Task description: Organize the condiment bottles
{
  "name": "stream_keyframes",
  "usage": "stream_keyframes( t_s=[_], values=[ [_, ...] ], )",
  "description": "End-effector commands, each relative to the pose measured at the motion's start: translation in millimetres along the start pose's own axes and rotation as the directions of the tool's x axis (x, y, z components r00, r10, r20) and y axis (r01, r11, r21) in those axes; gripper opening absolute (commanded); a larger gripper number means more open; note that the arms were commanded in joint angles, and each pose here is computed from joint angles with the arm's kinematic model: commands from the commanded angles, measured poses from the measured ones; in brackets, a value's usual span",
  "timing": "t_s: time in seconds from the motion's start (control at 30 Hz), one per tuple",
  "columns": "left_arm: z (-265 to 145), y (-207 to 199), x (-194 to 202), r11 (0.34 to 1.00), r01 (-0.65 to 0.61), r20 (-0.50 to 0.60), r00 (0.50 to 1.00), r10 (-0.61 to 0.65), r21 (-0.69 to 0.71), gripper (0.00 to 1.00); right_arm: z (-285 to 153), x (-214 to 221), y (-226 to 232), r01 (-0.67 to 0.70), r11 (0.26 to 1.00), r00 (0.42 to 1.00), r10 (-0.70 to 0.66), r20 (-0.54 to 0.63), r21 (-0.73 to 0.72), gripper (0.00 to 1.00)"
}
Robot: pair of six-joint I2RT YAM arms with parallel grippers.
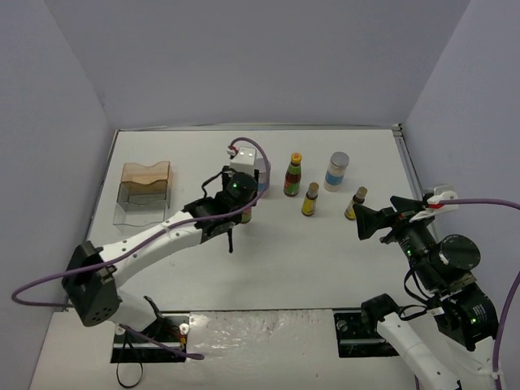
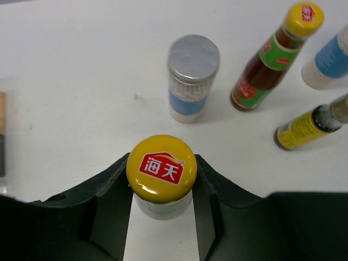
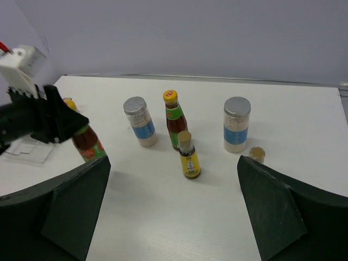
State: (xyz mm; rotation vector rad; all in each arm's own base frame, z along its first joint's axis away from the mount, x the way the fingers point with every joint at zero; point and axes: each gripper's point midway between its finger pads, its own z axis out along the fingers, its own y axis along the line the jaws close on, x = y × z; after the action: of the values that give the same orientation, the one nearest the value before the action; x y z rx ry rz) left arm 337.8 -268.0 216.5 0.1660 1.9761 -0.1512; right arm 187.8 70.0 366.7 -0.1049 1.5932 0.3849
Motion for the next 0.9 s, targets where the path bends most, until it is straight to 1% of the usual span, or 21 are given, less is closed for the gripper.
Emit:
stream_keyframes(
  t_s=[0.0,0.07,0.2,0.27,0.47,0.6,0.67,0.8,0.87],
  values=[
    [-42.2,73.1,-97.1,0.981,0.15,0.208,0.971,-0.122,-0.125,0.0,11.5,-15.5,6.1,0.003,1.0,0.999,-0.002,0.044,-0.022,1.0],
    [-47.7,112.3,-110.3,0.967,0.187,0.234,0.962,-0.144,-0.173,0.0,15.9,-14.3,6.0,-0.001,1.0,1.0,0.002,0.031,-0.017,1.0],
    [-54.6,174.2,-130.7,0.946,0.204,0.276,0.952,-0.131,-0.254,0.0,30.4,-6.5,7.7,-0.006,1.0,1.0,0.006,-0.009,-0.021,1.0],
    [-52.7,207.6,-139.0,0.929,0.232,0.295,0.944,-0.144,-0.289,0.0,36.5,-4.7,8.0,-0.008,1.0,1.0,0.008,-0.015,-0.021,1.0],
    [-28.9,289.8,-148.8,0.875,0.283,0.308,0.937,-0.164,-0.393,0.0,53.6,1.8,12.0,-0.012,0.999,0.999,0.011,-0.038,-0.038,1.0],
    [-14.5,323.1,-158.1,0.852,0.327,0.339,0.921,-0.191,-0.408,0.0,62.5,12.1,15.8,0.004,0.998,0.997,-0.009,-0.075,-0.064,1.0],
    [-11.0,344.5,-161.7,0.832,0.335,0.344,0.92,-0.188,-0.442,0.0,66.0,15.5,15.8,0.009,0.998,0.996,-0.015,-0.088,-0.066,1.0],
    [5.8,367.6,-168.3,0.82,0.337,0.355,0.918,-0.176,-0.463,0.0,72.1,19.3,16.2,0.011,0.998,0.995,-0.018,-0.101,-0.069,1.0],
    [16.4,374.7,-163.6,0.816,0.334,0.342,0.922,-0.18,-0.472,0.0,73.6,20.1,16.7,0.009,0.997,0.995,-0.016,-0.102,-0.072,1.0]
  ],
)
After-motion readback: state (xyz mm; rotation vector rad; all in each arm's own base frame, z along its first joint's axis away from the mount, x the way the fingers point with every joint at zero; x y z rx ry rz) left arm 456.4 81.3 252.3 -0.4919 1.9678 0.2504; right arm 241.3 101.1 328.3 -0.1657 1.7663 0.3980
